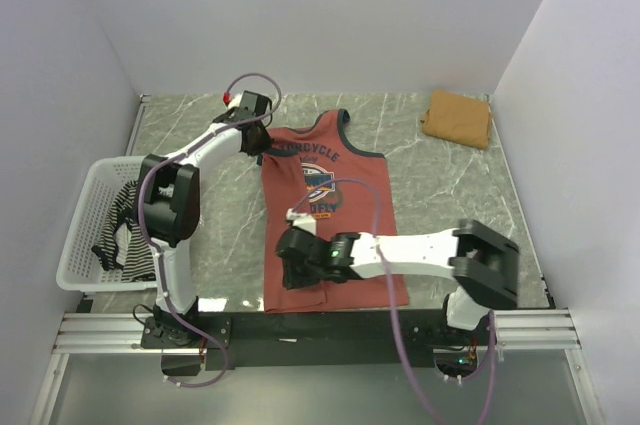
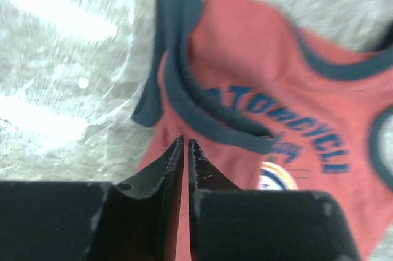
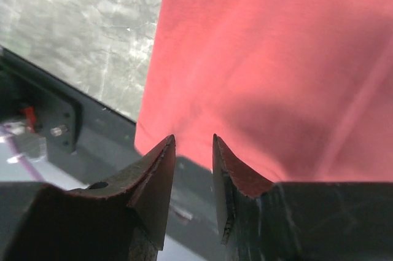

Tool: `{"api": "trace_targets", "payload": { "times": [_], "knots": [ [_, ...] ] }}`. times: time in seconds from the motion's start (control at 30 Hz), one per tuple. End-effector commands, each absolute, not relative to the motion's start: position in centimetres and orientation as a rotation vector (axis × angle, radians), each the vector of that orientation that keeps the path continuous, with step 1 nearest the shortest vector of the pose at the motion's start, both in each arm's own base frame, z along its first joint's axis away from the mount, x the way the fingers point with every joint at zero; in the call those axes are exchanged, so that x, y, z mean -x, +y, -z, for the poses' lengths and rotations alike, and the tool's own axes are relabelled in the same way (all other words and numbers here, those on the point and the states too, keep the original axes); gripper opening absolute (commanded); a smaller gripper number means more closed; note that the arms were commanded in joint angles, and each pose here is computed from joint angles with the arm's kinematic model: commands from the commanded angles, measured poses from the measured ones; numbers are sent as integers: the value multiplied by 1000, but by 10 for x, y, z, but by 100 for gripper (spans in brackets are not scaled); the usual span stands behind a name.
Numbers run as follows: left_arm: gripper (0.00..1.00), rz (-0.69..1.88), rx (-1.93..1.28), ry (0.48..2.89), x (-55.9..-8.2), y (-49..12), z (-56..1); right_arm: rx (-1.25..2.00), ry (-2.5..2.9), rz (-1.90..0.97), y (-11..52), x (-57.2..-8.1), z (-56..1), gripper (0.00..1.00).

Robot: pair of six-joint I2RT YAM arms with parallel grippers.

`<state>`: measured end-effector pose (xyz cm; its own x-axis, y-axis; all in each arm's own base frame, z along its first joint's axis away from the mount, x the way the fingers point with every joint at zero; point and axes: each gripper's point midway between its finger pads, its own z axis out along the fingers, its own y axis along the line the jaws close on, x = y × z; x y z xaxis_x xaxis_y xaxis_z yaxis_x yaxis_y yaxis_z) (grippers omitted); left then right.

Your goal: Fold and stack the tank tops

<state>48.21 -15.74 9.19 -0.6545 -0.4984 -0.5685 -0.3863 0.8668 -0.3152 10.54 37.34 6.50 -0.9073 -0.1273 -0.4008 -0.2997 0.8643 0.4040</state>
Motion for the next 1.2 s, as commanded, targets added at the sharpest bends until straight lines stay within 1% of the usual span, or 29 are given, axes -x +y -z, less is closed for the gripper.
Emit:
{"api": "trace_targets", "payload": {
  "times": [0.0, 0.07, 0.2, 0.3, 0.43, 0.57, 0.6, 0.67, 0.7, 0.77, 0.8, 0.83, 0.87, 0.9, 0.93, 0.97, 1.0, 1.03, 1.07, 1.1, 1.17],
  "knots": [
    [11, 245, 582, 2401, -484, -169, -74, 476, 2680, -586, 388, -97, -50, 38],
    [10, 201, 586, 2425, -488, -165, -58, 519, 2699, -578, 390, -86, -41, 38],
    [3, 140, 619, 2460, -499, -152, -38, 610, 2750, -557, 389, -65, -20, 38],
    [1, 113, 642, 2474, -507, -144, -26, 664, 2758, -542, 392, -59, -13, 38],
    [1, 124, 640, 2464, -520, -140, -23, 712, 2785, -595, 405, -53, -9, 38],
    [6, 167, 606, 2430, -545, -140, -27, 790, 2768, -691, 441, -56, -16, 39],
    [8, 196, 588, 2403, -557, -139, -37, 796, 2746, -752, 461, -59, -22, 38],
    [11, 262, 554, 2385, -570, -141, -41, 823, 2722, -864, 481, -66, -33, 38],
    [16, 291, 541, 2340, -585, -136, -55, 811, 2680, -927, 498, -75, -42, 39],
    [23, 346, 515, 2302, -597, -135, -68, 803, 2630, -978, 508, -96, -54, 41],
    [33, 394, 501, 2265, -607, -132, -83, 787, 2593, -1014, 512, -104, -67, 42],
    [37, 420, 492, 2245, -611, -131, -92, 777, 2571, -1029, 511, -111, -75, 43],
    [41, 450, 476, 2219, -615, -131, -106, 762, 2544, -1037, 506, -123, -84, 47],
    [48, 510, 441, 2183, -621, -132, -126, 737, 2498, -1056, 496, -129, -101, 49],
    [50, 534, 425, 2155, -623, -133, -141, 718, 2474, -1057, 488, -135, -110, 54],
    [53, 565, 399, 2106, -623, -135, -169, 688, 2471, -1034, 472, -146, -110, 54],
    [57, 617, 357, 2083, -620, -143, -184, 653, 2408, -1063, 463, -153, -141, 55],
    [59, 648, 337, 2036, -620, -147, -202, 623, 2389, -1054, 453, -160, -150, 56],
    [60, 680, 318, 1985, -614, -150, -232, 586, 2376, -1031, 442, -169, -157, 57],
    [62, 708, 320, 1982, -606, -156, -235, 487, 2362, -958, 417, -193, -168, 58],
    [63, 731, 298, 1921, -592, -163, -270, 374, 2386, -882, 384, -218, -167, 58]
  ]
}}
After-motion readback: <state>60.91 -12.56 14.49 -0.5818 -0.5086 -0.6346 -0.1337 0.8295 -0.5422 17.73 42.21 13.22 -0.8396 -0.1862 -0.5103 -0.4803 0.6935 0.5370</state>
